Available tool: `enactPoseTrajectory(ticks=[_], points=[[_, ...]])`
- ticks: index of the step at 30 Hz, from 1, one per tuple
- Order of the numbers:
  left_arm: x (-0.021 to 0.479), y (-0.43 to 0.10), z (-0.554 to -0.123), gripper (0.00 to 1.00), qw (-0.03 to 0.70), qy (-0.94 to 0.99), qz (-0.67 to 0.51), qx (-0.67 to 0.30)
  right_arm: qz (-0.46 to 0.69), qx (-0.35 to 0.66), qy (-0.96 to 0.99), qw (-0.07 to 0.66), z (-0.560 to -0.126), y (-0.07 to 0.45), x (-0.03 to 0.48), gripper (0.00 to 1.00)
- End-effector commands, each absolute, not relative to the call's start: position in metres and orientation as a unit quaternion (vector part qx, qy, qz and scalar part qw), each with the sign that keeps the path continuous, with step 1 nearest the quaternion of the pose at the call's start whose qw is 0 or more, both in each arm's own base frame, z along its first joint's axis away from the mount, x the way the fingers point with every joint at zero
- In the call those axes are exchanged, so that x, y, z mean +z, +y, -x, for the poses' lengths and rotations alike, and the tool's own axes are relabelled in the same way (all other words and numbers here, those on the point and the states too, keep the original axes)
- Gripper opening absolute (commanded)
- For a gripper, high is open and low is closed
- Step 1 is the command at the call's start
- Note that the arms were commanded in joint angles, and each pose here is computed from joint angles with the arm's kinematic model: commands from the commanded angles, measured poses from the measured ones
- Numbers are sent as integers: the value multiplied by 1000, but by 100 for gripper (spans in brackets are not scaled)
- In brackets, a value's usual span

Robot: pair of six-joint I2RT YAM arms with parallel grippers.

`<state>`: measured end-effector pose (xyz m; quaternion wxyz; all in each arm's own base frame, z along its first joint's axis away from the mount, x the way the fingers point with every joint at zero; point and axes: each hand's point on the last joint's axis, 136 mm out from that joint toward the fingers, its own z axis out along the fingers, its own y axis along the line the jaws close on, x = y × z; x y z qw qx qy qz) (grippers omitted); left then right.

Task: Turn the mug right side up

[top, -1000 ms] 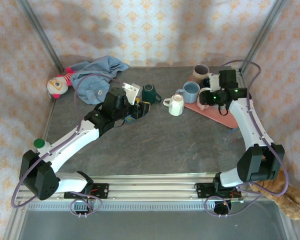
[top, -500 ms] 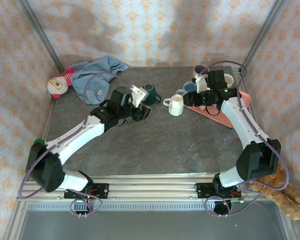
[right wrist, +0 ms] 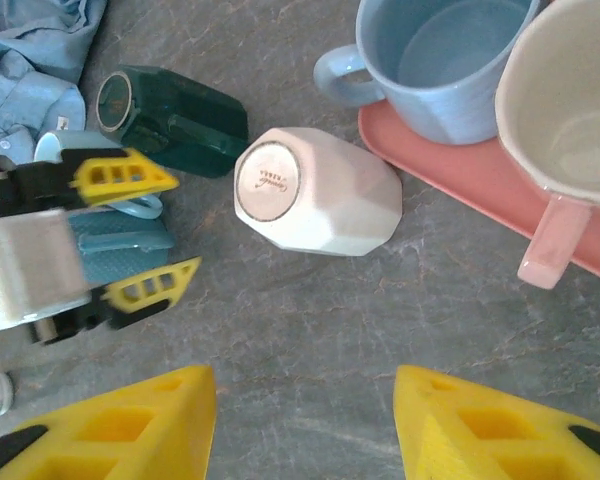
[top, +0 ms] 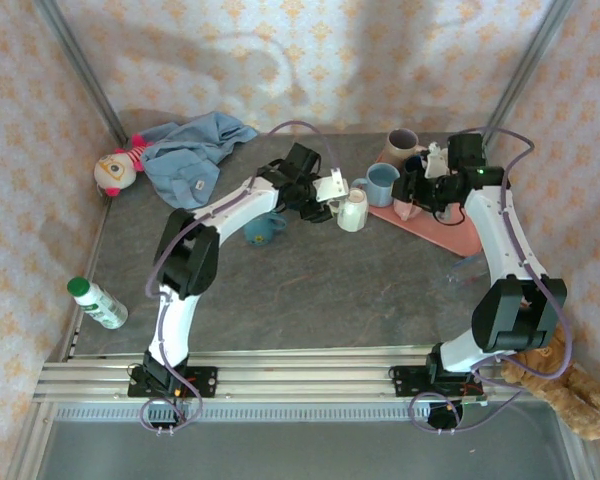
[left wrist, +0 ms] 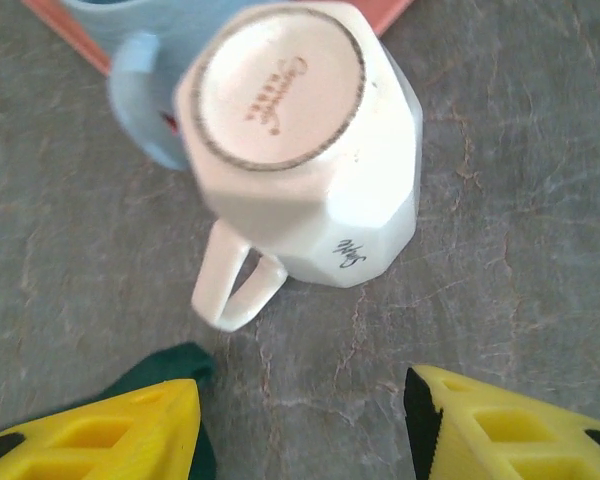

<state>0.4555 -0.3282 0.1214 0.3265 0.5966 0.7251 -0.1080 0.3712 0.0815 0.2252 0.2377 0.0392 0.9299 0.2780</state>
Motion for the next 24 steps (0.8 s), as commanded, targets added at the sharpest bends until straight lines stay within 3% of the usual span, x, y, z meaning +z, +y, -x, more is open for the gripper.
enactPoseTrajectory(ticks=[1,12,24], points=[[116,-328,-451,57,304,683,-655,-111,-55,290,930,218,-360,81,224,50],[103,-339,-486,57,335,647,-679,-89,-54,309,931,184,-353,85,213,49],[98,-345,-491,58,336,617,-704,-103,-64,320,929,175,-350,83,207,49]])
